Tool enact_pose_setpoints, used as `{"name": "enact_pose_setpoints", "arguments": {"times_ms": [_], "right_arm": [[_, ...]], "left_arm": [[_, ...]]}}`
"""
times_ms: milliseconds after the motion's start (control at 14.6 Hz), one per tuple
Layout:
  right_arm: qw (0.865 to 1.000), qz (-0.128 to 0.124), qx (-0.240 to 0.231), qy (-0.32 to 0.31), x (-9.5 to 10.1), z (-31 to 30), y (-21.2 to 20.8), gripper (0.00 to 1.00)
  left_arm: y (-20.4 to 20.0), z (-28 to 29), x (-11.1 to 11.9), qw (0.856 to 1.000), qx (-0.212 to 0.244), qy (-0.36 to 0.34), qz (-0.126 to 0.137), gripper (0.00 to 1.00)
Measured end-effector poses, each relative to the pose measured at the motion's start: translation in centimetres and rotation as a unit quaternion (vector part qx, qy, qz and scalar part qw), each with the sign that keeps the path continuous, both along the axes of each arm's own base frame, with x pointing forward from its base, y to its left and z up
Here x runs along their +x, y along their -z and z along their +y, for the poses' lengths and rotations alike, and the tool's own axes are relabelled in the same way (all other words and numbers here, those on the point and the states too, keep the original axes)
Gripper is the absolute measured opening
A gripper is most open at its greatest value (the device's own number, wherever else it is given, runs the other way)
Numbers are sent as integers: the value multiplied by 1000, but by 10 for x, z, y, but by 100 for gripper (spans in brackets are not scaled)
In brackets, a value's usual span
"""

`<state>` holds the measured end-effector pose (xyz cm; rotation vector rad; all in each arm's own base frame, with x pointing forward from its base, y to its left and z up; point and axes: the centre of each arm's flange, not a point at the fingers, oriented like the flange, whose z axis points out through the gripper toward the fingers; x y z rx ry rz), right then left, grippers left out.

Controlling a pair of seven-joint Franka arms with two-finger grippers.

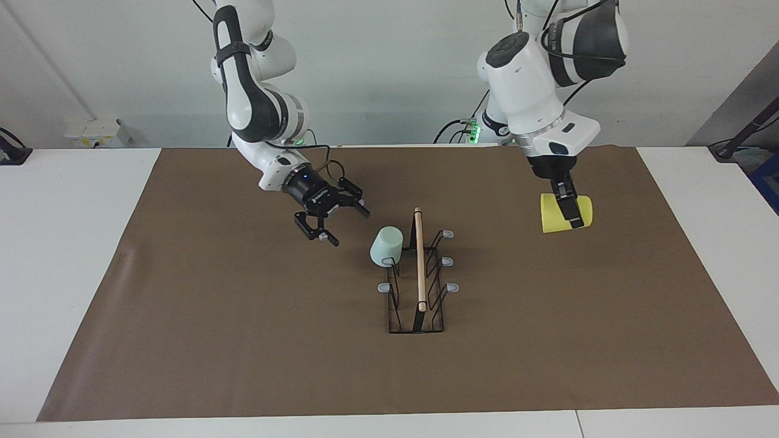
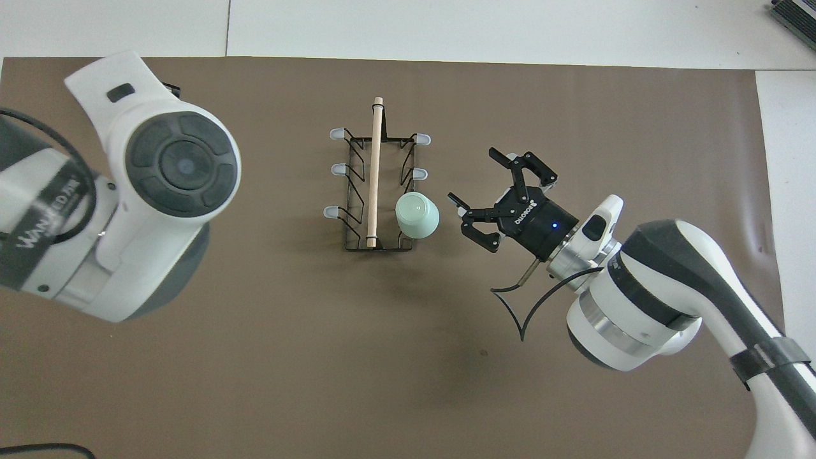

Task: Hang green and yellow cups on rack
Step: 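Open the right gripper and withdraw while the left gripper carries the yellow cup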

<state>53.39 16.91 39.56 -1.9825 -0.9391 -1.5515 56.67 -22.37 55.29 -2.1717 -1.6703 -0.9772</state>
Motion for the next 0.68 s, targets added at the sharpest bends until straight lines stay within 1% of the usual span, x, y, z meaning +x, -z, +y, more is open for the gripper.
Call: {"name": "enact_pose_setpoints", "arguments": {"times_ms": [137,274,342,548,684], "right_arm": [[999,-4,-51,-17,13,-30,-7,100],[993,-7,-109,-33,26,-64,-17,100],[990,-4,-138,-40,32,-80,-23,100],[975,16,-215,-56,44,-114,-38,100],[964,38,-258,-59,50,-130,-47,100]], "left_arm": [[16,-30,-11,999,44,3,-6,67],[24,-55,-24,997,75,8,-10,67],[28,-64,-29,995,93,10,-15,67],[43,-96,-37,989,142,-1,-44,67],[59,-123,-40,985,165,0,-48,67]]}}
